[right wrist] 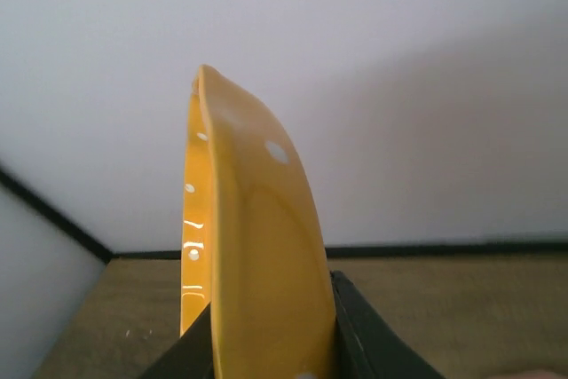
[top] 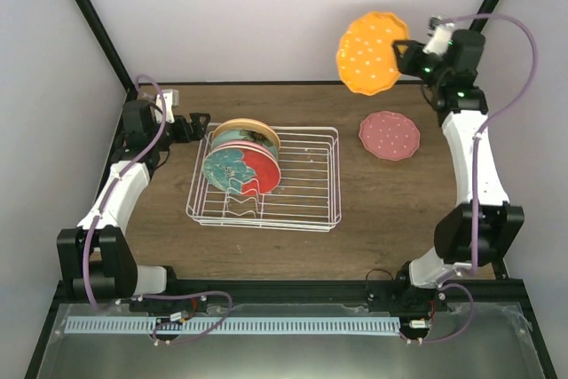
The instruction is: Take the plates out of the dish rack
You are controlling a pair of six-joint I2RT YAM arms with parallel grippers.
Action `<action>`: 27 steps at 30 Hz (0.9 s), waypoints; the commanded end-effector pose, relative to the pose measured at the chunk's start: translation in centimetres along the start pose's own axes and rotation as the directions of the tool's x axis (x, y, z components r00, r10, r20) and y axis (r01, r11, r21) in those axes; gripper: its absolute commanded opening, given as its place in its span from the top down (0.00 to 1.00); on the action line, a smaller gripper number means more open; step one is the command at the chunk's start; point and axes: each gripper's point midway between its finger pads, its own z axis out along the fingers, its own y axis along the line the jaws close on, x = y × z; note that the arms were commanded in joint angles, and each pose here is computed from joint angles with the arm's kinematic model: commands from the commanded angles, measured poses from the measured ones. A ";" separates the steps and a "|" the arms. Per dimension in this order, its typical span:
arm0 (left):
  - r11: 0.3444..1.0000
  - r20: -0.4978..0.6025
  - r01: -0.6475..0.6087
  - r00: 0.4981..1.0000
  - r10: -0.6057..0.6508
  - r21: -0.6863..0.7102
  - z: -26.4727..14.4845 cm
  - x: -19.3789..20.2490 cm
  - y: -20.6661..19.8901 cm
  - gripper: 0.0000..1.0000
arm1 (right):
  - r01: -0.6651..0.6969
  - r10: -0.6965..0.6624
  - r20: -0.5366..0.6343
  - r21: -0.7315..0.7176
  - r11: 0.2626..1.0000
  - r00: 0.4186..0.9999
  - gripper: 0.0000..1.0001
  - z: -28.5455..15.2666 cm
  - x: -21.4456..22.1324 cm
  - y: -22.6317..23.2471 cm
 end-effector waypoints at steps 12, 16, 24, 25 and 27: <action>1.000 0.028 -0.017 0.999 0.016 0.023 -0.9 -0.6 -1.1 0.00 | -0.597 0.615 -0.118 0.159 0.787 0.780 0.99 2.2 12.4 -16.4; 1.000 0.025 -0.011 1.000 0.011 0.022 -1.0 -0.4 -1.0 0.00 | -0.642 0.667 -0.105 0.195 0.741 0.738 0.99 2.4 14.7 -18.6; 1.000 0.027 -0.013 1.000 0.013 0.015 -1.1 -0.4 -1.0 0.00 | -0.650 0.693 -0.098 0.274 0.709 0.714 0.99 2.1 17.6 -21.7; 1.000 0.027 -0.012 1.000 0.011 0.015 -1.1 -0.4 -1.0 0.00 | -0.648 0.694 -0.100 0.282 0.707 0.713 0.99 2.0 17.9 -21.9; 1.000 0.025 -0.010 1.000 0.009 0.016 -1.0 -0.4 -1.0 0.00 | -0.647 0.697 -0.103 0.297 0.702 0.709 0.99 1.8 18.6 -22.5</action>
